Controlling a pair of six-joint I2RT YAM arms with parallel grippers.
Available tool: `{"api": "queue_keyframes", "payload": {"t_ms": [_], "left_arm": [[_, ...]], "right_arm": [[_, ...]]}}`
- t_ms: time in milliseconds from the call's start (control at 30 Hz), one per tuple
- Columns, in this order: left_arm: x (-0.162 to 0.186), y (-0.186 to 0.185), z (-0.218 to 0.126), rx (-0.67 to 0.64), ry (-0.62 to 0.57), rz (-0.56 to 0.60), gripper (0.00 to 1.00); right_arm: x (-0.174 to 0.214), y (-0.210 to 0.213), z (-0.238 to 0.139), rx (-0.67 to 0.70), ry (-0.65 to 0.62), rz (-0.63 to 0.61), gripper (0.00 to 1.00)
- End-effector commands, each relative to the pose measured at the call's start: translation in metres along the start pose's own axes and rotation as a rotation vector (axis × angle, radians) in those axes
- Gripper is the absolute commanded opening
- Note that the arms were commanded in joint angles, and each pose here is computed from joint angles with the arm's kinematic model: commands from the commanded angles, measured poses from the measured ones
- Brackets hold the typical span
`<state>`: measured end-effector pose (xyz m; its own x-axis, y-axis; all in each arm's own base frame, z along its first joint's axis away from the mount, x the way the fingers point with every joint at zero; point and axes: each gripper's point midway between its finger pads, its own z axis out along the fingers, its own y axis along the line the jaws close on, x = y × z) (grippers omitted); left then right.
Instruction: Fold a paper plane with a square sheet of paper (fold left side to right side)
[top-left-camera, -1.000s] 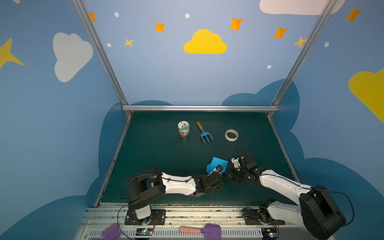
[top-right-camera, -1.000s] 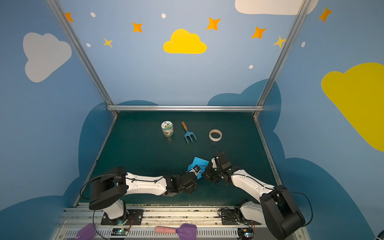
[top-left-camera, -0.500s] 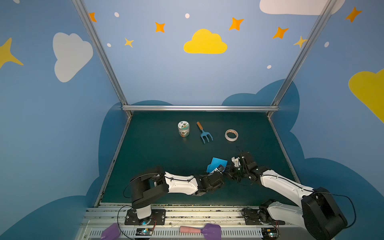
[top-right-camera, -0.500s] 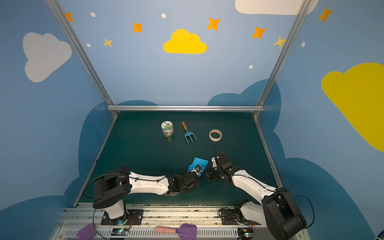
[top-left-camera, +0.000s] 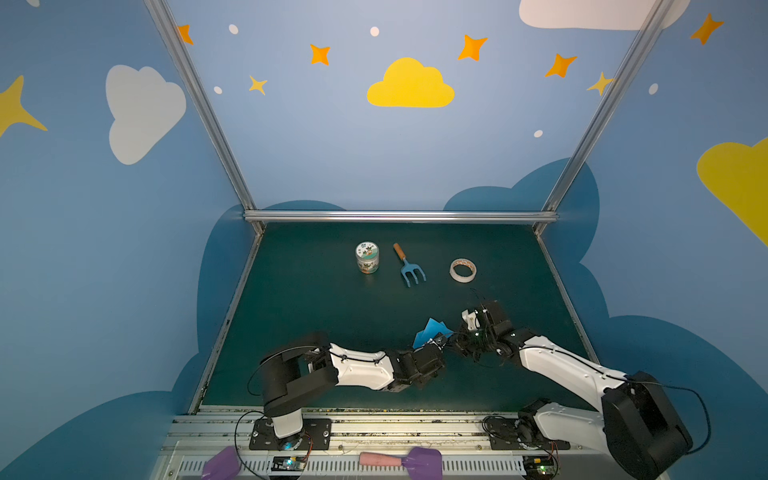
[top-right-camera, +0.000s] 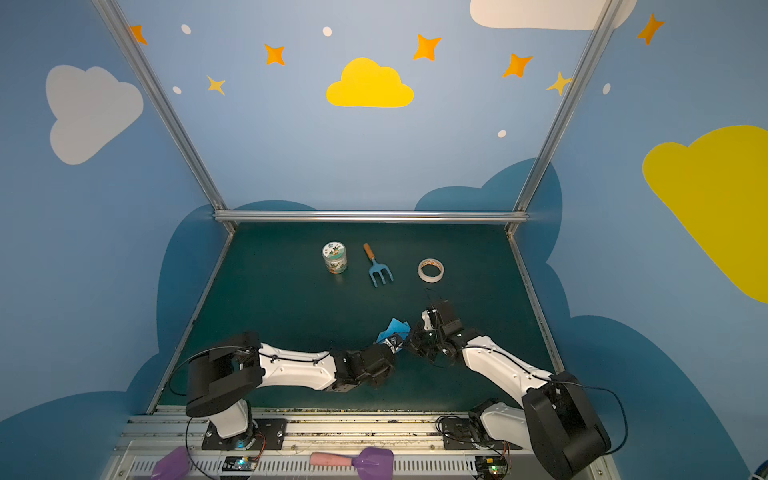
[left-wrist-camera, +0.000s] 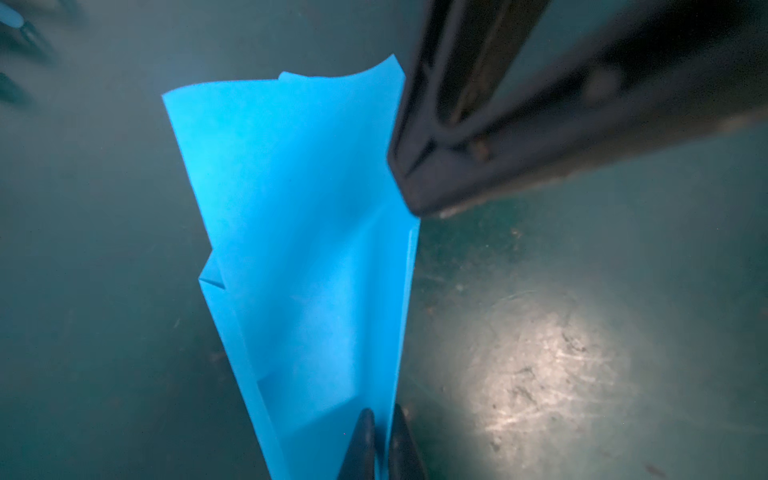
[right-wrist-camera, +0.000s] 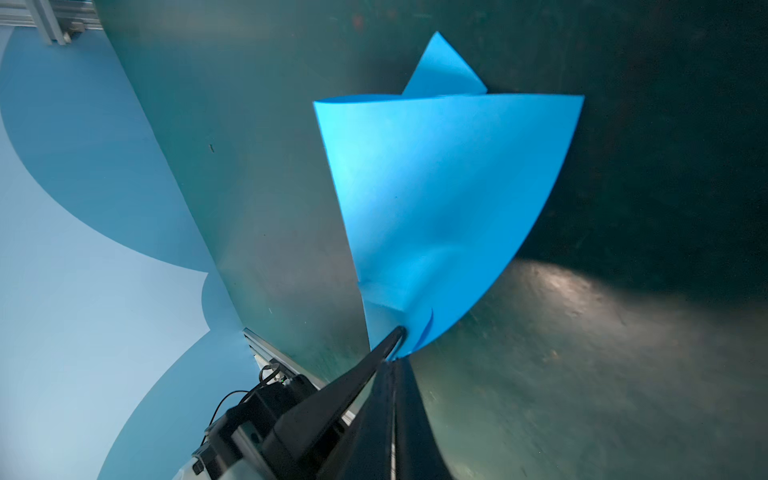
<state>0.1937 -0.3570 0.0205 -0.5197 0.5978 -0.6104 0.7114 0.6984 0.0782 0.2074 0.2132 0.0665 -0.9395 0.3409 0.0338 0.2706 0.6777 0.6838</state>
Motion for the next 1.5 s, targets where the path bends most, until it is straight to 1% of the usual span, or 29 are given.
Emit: {"api": "queue_keyframes", "payload": {"t_ms": [0,233,367,433,533,600,767,800,867,967,1033,1067,1267,1467], "left_arm": [[0.0,0.001,-0.005,0.042,0.001,-0.027,0.03],[-0.012,0.016,-0.017,0.144,-0.04,-0.206,0.03],[-0.019,0.019,-0.024,0.239,-0.067,-0.32,0.03],[-0.022,0.021,-0.027,0.292,-0.08,-0.382,0.03],[-0.021,0.023,-0.028,0.336,-0.085,-0.438,0.03],[-0.018,0.022,-0.027,0.357,-0.08,-0.463,0.03],[-0.011,0.026,-0.024,0.366,-0.079,-0.518,0.03],[-0.008,0.023,-0.024,0.393,-0.068,-0.524,0.04],[-0.006,0.024,-0.023,0.401,-0.063,-0.534,0.04],[-0.003,0.027,-0.022,0.408,-0.063,-0.554,0.04],[-0.001,0.029,-0.022,0.414,-0.063,-0.571,0.03],[-0.001,0.03,-0.021,0.414,-0.062,-0.577,0.03],[0.004,0.034,-0.019,0.427,-0.059,-0.607,0.04],[0.007,0.038,-0.018,0.438,-0.065,-0.645,0.03]], "right_arm": [[-0.002,0.008,-0.001,-0.009,0.009,-0.02,0.0],[-0.004,0.009,-0.014,-0.008,-0.006,-0.049,0.01],[-0.003,0.004,-0.017,-0.005,-0.01,-0.054,0.08],[-0.002,0.003,-0.017,-0.002,0.007,-0.082,0.13],[0.002,0.001,-0.012,-0.003,0.044,-0.117,0.19],[0.004,0.002,-0.008,-0.013,0.064,-0.135,0.21],[0.006,0.008,0.004,-0.025,0.111,-0.181,0.2],[0.007,0.011,0.007,-0.028,0.121,-0.194,0.2],[0.008,0.017,0.013,-0.037,0.137,-0.217,0.19],[0.011,0.026,0.023,-0.043,0.161,-0.251,0.17],[0.015,0.027,0.03,-0.036,0.183,-0.265,0.13],[0.013,0.035,0.031,-0.045,0.177,-0.277,0.12],[0.012,0.048,0.045,-0.054,0.192,-0.302,0.07],[0.009,0.052,0.056,-0.046,0.202,-0.305,0.05]]}}
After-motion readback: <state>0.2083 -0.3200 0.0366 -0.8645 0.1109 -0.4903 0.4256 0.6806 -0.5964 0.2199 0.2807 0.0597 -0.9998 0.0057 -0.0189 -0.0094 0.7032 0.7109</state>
